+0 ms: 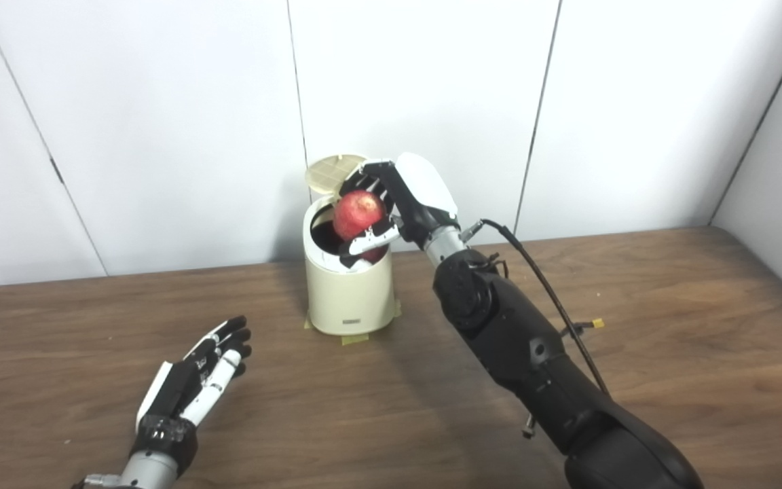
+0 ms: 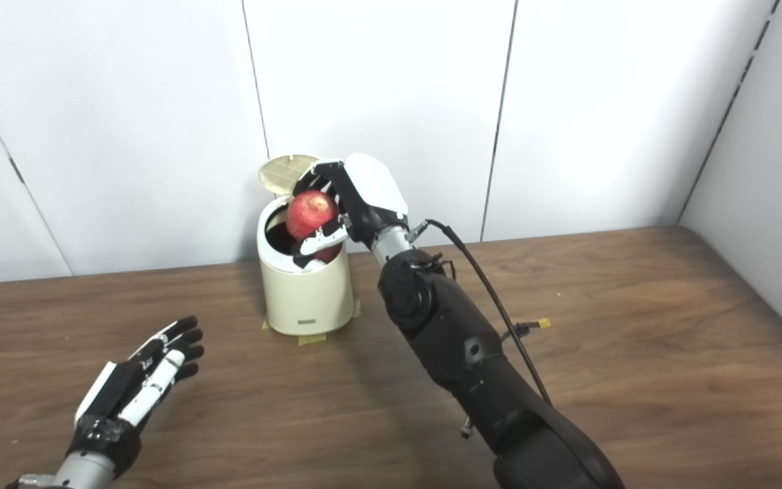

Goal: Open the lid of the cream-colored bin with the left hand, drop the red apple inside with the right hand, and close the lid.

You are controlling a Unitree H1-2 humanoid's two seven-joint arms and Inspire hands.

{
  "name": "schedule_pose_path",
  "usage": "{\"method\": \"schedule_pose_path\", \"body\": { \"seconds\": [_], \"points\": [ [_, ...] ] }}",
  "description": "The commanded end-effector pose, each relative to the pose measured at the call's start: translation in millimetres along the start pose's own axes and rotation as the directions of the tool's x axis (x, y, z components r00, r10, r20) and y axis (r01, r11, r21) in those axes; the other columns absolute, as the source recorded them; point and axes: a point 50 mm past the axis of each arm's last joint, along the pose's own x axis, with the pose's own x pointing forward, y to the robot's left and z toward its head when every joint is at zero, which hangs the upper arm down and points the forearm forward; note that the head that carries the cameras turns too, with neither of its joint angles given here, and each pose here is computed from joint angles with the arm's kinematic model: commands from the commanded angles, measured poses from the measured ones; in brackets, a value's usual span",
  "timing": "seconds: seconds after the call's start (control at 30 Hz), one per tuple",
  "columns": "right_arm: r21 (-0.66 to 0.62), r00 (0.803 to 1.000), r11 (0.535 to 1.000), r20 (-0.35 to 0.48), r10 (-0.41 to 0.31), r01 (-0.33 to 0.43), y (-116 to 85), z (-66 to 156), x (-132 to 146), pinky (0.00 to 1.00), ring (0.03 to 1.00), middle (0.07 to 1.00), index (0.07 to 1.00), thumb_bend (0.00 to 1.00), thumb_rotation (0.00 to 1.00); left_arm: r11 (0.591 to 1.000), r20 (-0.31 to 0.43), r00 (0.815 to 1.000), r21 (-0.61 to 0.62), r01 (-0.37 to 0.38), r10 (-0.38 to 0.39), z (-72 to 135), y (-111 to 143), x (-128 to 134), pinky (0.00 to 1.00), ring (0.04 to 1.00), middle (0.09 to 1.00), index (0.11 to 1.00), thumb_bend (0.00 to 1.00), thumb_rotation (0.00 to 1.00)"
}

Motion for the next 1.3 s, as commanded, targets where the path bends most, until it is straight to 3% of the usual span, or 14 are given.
{"method": "schedule_pose_path", "body": {
  "seconds": [0.0,0.17,0.27,0.37,0.7,0.77,0.83,1.27],
  "points": [
    [-0.008,0.998,1.000,0.051,-0.024,0.024,-20,19,21,0.40,0.426,0.506,0.525,0.51,0.00,1.000,0.073,0.997,0.027,-0.013,0.011,14,3,3,0.87,0.878,0.895,0.893,0.27,0.58],
    [-0.024,0.999,1.000,0.039,-0.002,0.003,-19,18,19,0.44,0.424,0.504,0.528,0.52,0.00,1.000,0.074,0.997,0.025,-0.009,0.008,14,2,2,0.88,0.881,0.896,0.893,0.26,0.58],
    [-0.047,0.999,0.999,0.041,0.008,-0.007,-19,17,17,0.46,0.542,0.498,0.494,0.53,0.00,1.000,0.072,0.997,0.025,-0.010,0.008,14,1,2,0.87,0.881,0.896,0.892,0.26,0.55],
    [-0.066,0.999,0.998,0.046,0.014,-0.011,-18,17,16,0.50,0.589,0.618,0.494,0.52,0.13,0.999,0.069,0.998,0.030,-0.011,0.009,13,0,3,0.87,0.884,0.897,0.892,0.25,0.55],
    [-0.101,0.999,0.995,0.029,0.027,-0.024,-15,17,12,0.58,0.668,0.702,0.496,0.52,0.15,0.999,0.065,0.998,0.030,-0.016,0.014,11,1,1,0.86,0.874,0.889,0.888,0.25,0.52],
    [-0.105,0.999,0.994,0.031,0.028,-0.025,-14,17,10,0.59,0.688,0.724,0.638,0.77,0.20,1.000,0.067,0.998,0.026,-0.016,0.014,12,1,1,0.86,0.872,0.886,0.885,0.24,0.49],
    [-0.106,0.999,0.994,0.032,0.029,-0.026,-14,16,10,0.60,0.703,0.742,0.679,0.83,0.21,0.999,0.067,0.998,0.031,-0.018,0.016,12,0,1,0.86,0.872,0.888,0.885,0.23,0.48],
    [-0.127,0.999,0.991,0.015,0.048,-0.046,-13,11,8,0.64,0.742,0.783,0.733,0.86,0.23,0.999,0.064,0.998,0.039,-0.011,0.009,12,-2,2,0.86,0.873,0.888,0.886,0.22,0.45]
  ]
}}
